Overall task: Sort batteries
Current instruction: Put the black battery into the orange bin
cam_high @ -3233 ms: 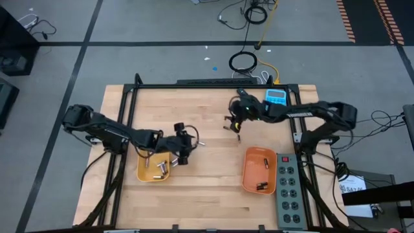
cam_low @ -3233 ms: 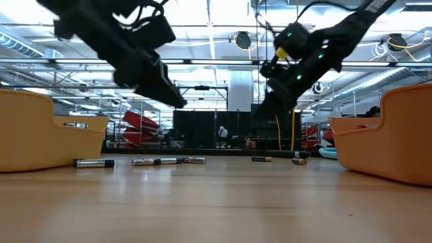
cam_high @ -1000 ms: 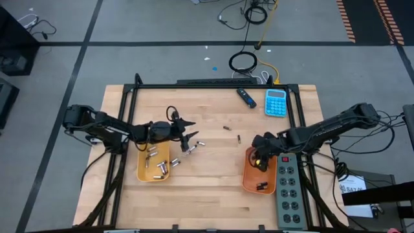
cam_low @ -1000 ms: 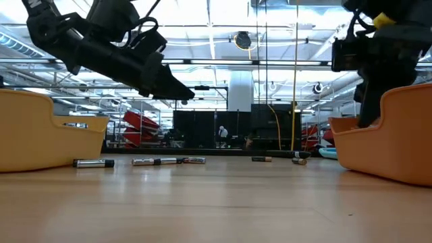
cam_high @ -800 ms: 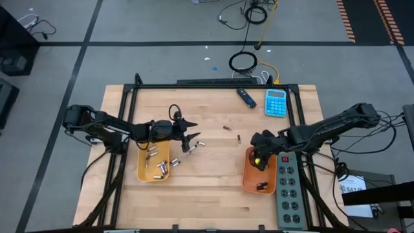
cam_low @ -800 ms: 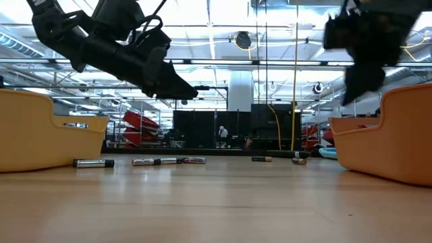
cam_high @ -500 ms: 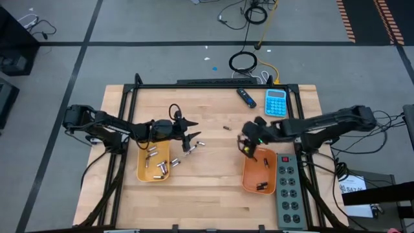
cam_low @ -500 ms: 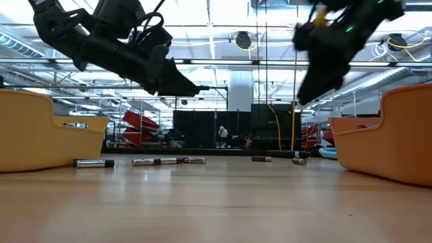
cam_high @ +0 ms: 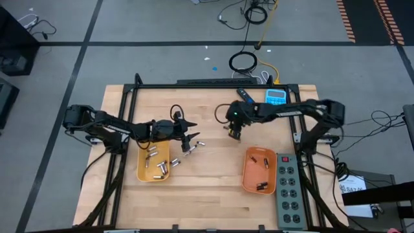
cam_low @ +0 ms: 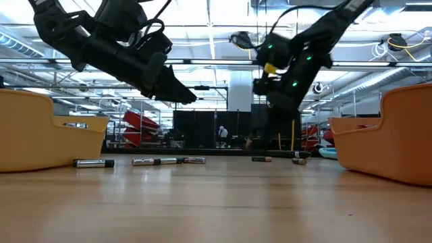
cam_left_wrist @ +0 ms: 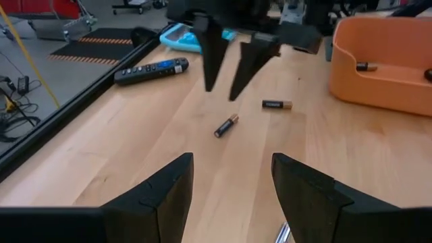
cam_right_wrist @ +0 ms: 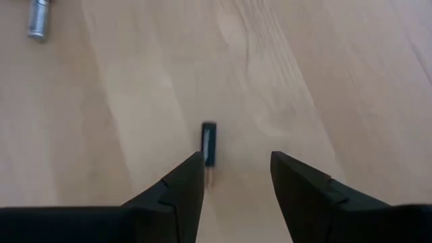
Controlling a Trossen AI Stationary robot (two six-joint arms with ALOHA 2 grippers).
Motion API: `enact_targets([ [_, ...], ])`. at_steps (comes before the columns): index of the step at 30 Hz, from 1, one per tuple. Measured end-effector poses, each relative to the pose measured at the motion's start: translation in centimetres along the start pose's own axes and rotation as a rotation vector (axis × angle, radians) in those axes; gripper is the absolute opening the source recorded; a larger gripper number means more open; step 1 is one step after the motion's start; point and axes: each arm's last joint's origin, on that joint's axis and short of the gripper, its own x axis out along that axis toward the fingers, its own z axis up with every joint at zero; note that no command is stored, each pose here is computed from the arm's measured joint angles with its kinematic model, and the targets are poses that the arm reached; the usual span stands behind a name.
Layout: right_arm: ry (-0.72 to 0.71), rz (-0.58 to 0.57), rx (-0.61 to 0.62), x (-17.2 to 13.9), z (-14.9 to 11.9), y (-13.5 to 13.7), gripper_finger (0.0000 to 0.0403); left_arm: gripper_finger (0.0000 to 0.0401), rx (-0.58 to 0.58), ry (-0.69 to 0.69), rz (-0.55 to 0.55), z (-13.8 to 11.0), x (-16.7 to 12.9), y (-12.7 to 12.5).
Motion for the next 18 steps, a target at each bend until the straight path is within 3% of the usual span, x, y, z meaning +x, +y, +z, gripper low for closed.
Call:
enact_targets([
  [7, 0.056, 0.044, -0.076, 3.2, 1.5, -0.4, 0.0164, 0.0209, 0.004, 0.016, 0.001, -0.2, 0.0, 0.0],
  [12, 0.157, 0.050, -0.094, 4.7, 0.9, -0.1, 0.0157, 0.0209, 0.006, 0.034, 0.001, -0.3, 0.0, 0.0],
  [15, 0.192, 0.047, -0.083, 5.1, 0.6, 0.0, 0.0136, 0.0209, 0.009, 0.048, 0.000, -0.5, 0.0, 0.0],
  [18, 0.202, 0.035, -0.082, 5.4, 0.4, 0.0, 0.0087, 0.0209, 0.009, 0.046, 0.000, -0.5, 0.0, 0.0],
])
